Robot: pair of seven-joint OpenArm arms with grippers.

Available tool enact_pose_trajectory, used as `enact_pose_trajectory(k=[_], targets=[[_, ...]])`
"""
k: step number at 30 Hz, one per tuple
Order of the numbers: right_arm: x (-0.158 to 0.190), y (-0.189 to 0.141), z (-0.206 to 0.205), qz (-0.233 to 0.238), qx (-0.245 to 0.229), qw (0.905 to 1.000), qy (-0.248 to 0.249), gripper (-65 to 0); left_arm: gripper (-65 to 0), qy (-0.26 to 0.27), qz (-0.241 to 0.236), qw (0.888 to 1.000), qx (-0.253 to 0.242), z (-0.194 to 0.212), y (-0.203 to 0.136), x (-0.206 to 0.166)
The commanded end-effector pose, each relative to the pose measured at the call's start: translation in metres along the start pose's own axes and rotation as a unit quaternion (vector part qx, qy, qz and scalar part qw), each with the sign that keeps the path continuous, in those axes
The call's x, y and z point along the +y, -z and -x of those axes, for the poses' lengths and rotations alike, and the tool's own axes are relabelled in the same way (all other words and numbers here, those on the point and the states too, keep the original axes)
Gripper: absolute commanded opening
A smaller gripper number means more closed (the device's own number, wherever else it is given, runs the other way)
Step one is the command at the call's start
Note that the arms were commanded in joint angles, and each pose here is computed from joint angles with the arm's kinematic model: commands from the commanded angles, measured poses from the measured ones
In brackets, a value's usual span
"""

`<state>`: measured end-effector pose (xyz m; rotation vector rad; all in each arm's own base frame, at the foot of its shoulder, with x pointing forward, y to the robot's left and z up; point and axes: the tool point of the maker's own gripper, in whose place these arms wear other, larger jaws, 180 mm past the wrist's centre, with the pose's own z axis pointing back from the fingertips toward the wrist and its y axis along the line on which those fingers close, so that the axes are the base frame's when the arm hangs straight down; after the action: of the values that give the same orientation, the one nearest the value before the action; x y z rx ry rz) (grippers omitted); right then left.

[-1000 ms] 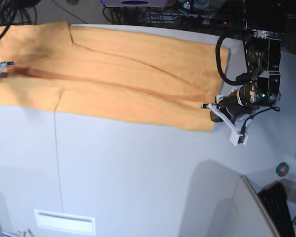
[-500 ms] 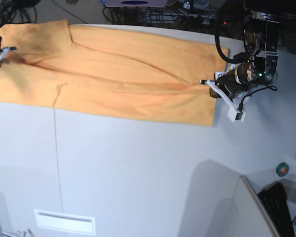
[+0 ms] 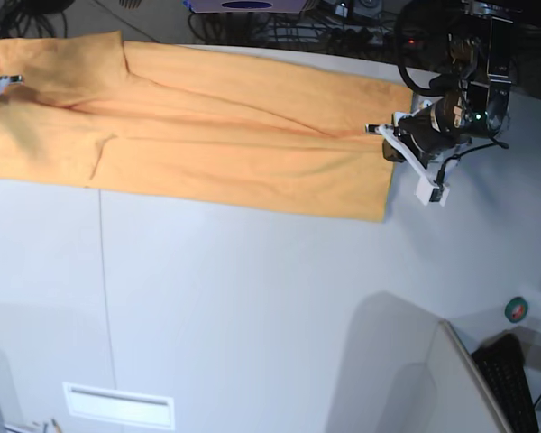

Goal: Layout the t-shirt on the table in an organized manner, then fold the t-shirt properly
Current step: 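Release the folded hem and reposition both grippers on the shirt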

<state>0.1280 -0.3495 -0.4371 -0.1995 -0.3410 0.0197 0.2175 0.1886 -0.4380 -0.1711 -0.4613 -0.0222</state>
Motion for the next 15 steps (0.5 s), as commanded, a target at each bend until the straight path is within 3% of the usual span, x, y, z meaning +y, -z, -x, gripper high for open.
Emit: enact_pose_trajectory(k=[1,11,13,15], targets=[[-0.011,-0.003,-0.007,0.012,-0.010,0.9999,-0.005,-65.0,-65.0,0.006,-0.002,1.000,-0.012,-0.007,-0.003,0.002],[-0.009,0.000,0.007,0.008,0.023,0.9997,0.000,-65.0,-65.0,0.002,-0.005,1.000,-0.013,-0.007,-0.003,0.003],[-0.010,0.000,0.007,0.008,0.022,0.9997,0.001,-50.6,-50.5,0.002,-0.005,1.000,-0.014,-0.008,-0.004,0.004],[-0.011,-0.001,0.007,0.010,0.021,0.9997,0.003,-42.2,-35.1,0.004,-0.005,1.000,-0.017,-0.010,-0.005,0.003]])
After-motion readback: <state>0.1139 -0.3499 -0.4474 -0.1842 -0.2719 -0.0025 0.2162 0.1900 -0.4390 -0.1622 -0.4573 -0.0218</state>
